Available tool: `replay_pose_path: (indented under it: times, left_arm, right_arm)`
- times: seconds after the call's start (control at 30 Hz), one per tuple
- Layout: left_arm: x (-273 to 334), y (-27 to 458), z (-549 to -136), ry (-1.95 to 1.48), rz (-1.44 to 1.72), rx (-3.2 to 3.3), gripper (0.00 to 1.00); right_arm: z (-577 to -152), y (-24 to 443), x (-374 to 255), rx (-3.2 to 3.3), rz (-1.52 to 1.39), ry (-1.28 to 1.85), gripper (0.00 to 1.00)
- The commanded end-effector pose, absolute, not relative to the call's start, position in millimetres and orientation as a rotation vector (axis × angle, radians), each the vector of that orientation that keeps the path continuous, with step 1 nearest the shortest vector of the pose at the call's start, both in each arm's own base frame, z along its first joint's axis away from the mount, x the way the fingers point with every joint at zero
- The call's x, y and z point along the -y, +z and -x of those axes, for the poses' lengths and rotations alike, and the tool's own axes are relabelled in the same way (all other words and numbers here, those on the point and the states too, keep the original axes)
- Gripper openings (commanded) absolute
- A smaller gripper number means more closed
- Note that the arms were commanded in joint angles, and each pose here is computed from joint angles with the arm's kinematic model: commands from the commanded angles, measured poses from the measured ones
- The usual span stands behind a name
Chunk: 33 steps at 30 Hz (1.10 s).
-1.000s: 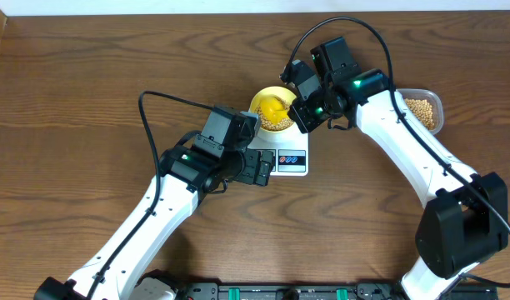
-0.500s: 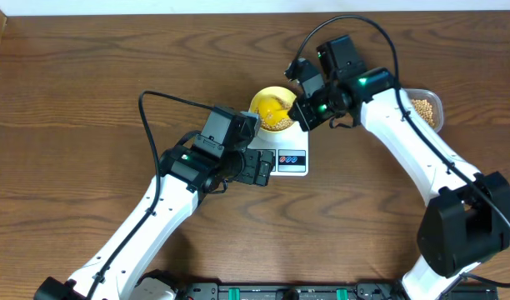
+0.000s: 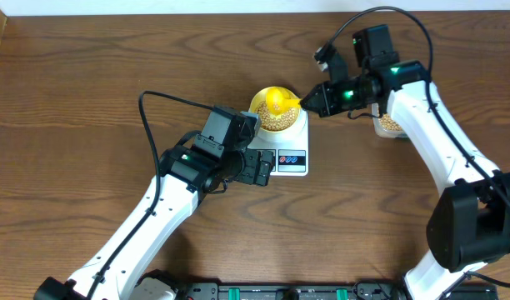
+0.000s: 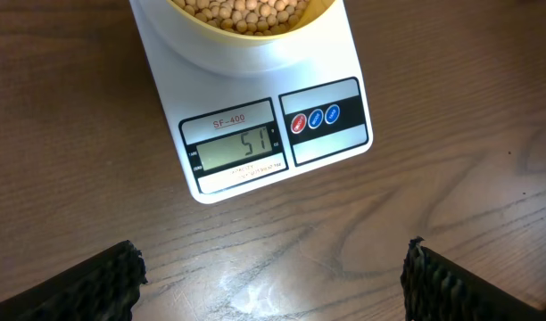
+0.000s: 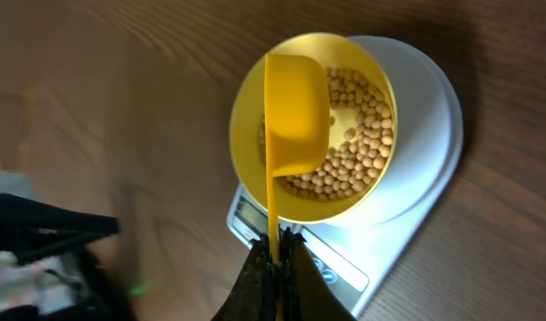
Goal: Scoop item into bowl and weigh 50g on scale
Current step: 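Carry the scoop right to the clear chickpea tub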
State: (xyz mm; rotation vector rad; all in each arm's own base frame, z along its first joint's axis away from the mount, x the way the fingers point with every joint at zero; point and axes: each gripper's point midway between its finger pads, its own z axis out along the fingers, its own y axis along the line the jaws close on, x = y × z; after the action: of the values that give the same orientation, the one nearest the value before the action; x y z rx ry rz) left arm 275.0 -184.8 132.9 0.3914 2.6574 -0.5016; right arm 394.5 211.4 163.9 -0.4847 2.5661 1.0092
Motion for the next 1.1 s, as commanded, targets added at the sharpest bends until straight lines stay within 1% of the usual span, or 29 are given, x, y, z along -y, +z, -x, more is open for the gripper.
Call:
replay_pose_path:
  times: [0.0, 0.23, 0.5, 0.7, 1.07]
  left_arm:
    - [184.1, 134.0, -272.8, -0.506, -0.399, -2.651, 0.94]
    - [184.1, 134.0, -272.9, -0.506, -0.399, -2.651, 0.94]
    - [184.1, 134.0, -272.9, -0.506, -0.399, -2.651, 0.94]
    - [184.1, 134.0, -272.9, -0.506, -0.399, -2.651, 0.94]
    - [184.1, 134.0, -272.9, -0.506, -0.399, -2.651, 0.94]
  right_arm:
    - [-392.1, 173.7, -212.6, -2.546, 0.412, 1.18, 0.01]
    - [-402.3, 184.9, -190.3, -2.492, 0.335, 1.269, 0.01]
    - [-431.3, 211.0, -147.6, -2.307, 0.28, 1.335, 0.01]
    - [-454.0, 223.5, -111.0, -2.2, 0.253, 1.267, 0.01]
    - [-467.4, 225.2, -50.8, -2.166, 0.122, 1.18, 0.01]
